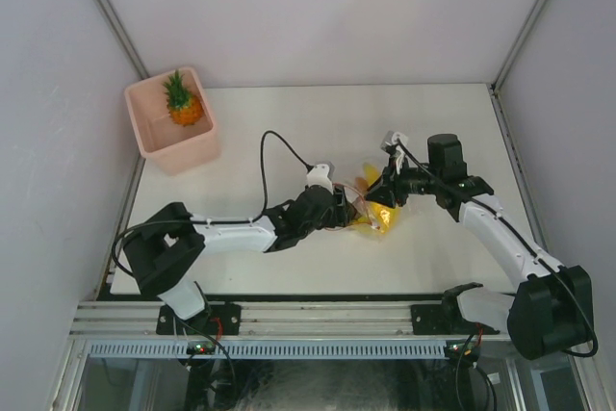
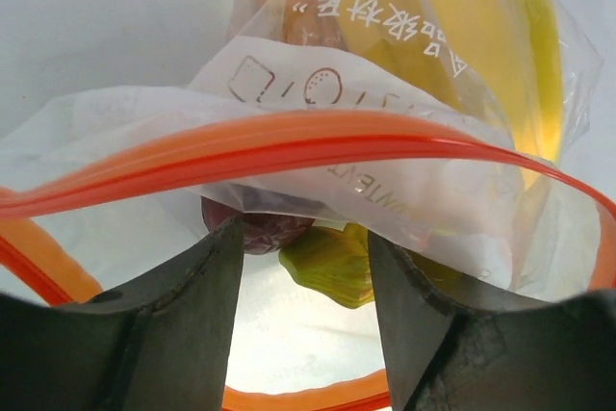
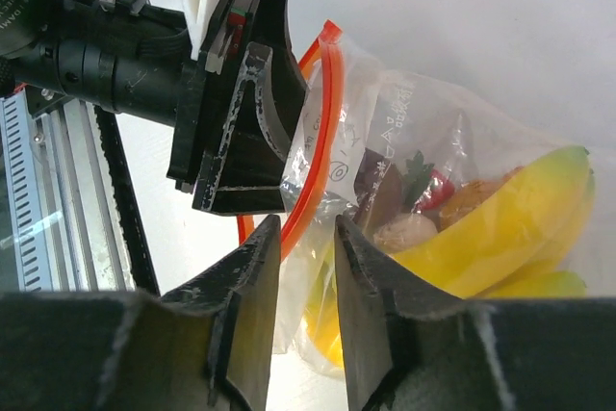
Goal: Open the zip-top bag and remove the fake food
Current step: Pick up the fake fruit from the zipper food storage bag.
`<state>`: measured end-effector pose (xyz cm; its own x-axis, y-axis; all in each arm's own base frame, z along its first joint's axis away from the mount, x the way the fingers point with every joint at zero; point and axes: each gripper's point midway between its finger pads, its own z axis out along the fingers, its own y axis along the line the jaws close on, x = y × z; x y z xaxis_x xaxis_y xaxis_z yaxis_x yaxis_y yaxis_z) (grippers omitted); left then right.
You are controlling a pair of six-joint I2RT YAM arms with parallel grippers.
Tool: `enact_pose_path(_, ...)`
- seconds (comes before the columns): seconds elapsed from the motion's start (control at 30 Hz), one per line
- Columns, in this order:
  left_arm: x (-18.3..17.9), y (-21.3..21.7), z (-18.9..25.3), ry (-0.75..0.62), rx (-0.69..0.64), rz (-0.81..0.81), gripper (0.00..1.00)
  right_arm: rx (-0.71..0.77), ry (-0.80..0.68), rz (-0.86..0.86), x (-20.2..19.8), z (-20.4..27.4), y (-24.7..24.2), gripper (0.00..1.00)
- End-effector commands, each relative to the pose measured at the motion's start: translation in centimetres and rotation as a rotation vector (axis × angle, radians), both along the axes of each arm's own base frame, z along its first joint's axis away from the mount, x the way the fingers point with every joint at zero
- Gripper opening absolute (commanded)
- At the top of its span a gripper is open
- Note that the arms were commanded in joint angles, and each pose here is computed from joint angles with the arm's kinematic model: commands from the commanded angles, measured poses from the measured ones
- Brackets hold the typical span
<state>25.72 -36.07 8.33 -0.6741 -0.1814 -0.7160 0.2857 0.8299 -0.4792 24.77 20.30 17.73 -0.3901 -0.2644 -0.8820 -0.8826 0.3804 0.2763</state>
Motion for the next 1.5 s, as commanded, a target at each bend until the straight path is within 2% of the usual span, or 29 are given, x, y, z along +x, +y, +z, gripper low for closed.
enact_pose_path(0.0, 1.0, 0.2, 0.3, -0.134, 0.068, -0.054, 0.6, 0.002, -0.065, 0.033, 0.0, 0.9, -0.1, 0.33)
enact_pose_path(0.1, 1.1, 0.1, 0.0, -0.18, 0.09, -0.091, 0.61, -0.012, -0.06, 0.017, 0.4, 0.5, -0.3, 0.4)
enact_pose_path(0.2, 1.3, 0.0, -0.3, -0.218, 0.13, -0.125, 0.63, -0.052, -0.051, -0.046, 1.5, -0.3, -1.0, 0.4)
enact_pose_path(0.37, 1.7, -0.4, -0.5, -0.283, 0.186, -0.205, 0.67, -0.125, -0.024, -0.148, 3.3, -2.1, -2.2, 0.3)
enact_pose_path(0.53, 2.3, -0.6, -1.4, -0.306, 0.21, -0.255, 0.73, -0.185, 0.01, -0.184, 4.1, -3.9, -2.9, 0.26)
enact_pose_path(0.67, 2.4, -0.9, -2.3, -0.302, 0.176, -0.318, 0.76, -0.224, 0.039, -0.177, 4.2, -5.1, -3.2, 0.23)
enact_pose_path(0.9, 2.0, -2.1, -3.7, -0.257, 0.137, -0.391, 0.77, -0.274, 0.073, -0.18, 4.5, -6.5, -3.7, 0.2)
enact_pose_path(1.13, 1.6, -1.9, -6.3, -0.173, 0.14, -0.371, 0.75, -0.28, 0.075, -0.181, 4.5, -6.6, -3.8, 0.2)
enact_pose_path(1.23, 2.1, -1.8, -6.6, -0.156, 0.15, -0.344, 0.71, -0.281, 0.074, -0.18, 4.5, -6.6, -3.8, 0.2)
enact_pose_path(1.4, 2.5, -1.8, -5.6, -0.144, 0.129, -0.311, 0.46, -0.276, 0.072, -0.185, 4.5, -6.4, -4.1, 0.2)
enact_pose_path(1.47, 2.5, -1.8, -4.5, -0.146, 0.101, -0.298, 0.4, -0.276, 0.068, -0.19, 4.6, -6.4, -4.2, 0.2)
